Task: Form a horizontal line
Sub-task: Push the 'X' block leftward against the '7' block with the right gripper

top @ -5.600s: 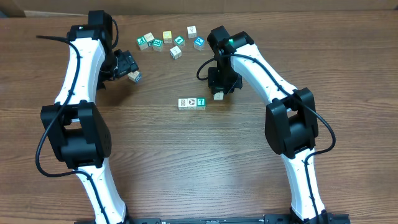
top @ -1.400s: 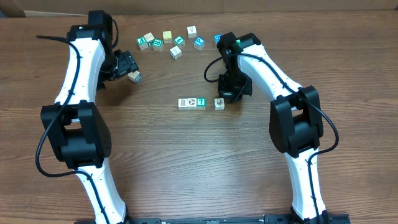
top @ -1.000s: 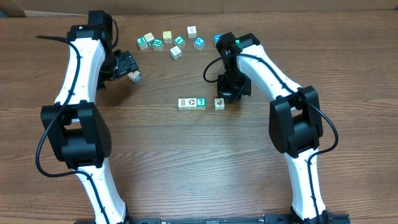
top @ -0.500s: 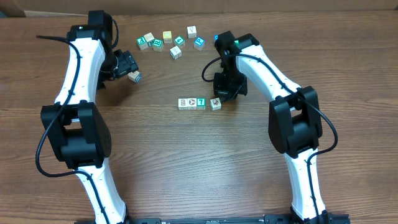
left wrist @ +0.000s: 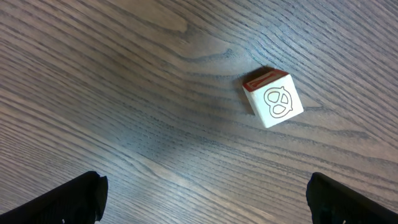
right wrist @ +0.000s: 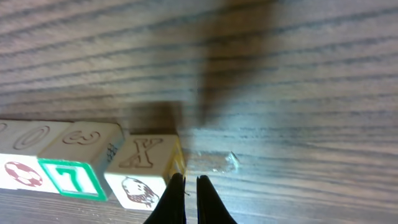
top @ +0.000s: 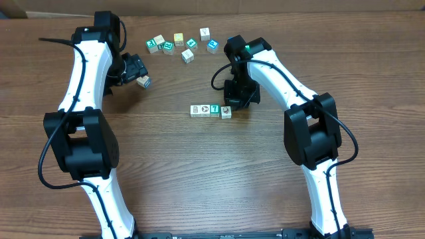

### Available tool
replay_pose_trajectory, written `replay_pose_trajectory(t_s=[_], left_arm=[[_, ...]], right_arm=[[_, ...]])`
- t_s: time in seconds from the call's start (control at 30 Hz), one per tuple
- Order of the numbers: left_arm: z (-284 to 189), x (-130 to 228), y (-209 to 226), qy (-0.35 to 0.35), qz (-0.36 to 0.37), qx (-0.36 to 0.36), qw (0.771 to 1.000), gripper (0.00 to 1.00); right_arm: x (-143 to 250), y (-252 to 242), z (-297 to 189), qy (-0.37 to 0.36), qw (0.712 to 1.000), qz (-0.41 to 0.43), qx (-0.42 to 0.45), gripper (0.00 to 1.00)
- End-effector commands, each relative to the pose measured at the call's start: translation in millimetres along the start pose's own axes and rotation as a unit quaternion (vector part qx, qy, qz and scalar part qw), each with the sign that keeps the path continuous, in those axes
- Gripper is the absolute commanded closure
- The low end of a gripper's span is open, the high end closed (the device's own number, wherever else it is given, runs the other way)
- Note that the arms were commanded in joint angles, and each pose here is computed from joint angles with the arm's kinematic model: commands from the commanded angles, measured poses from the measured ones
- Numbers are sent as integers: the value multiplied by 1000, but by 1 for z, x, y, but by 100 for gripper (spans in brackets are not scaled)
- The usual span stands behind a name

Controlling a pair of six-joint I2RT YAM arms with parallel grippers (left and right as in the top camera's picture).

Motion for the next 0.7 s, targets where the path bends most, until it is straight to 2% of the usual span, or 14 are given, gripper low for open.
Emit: replay_pose_trajectory(t_s=[0.0,0.67], left_arm=[[0,-1,-4,-4,8,0,1000,0],[0,-1,-4,-4,8,0,1000,0]], right_arm=[[3,-3,-9,-8,1000,4,12,96],[12,5,-7,6,1000,8,12,96]])
Point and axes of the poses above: each gripper's point midway between its finger pads, its own z axis out along the fingers, its own y axis along the line the jaws close on, x = y × z, the point moved 7 cm from there along -z, back along the fingers
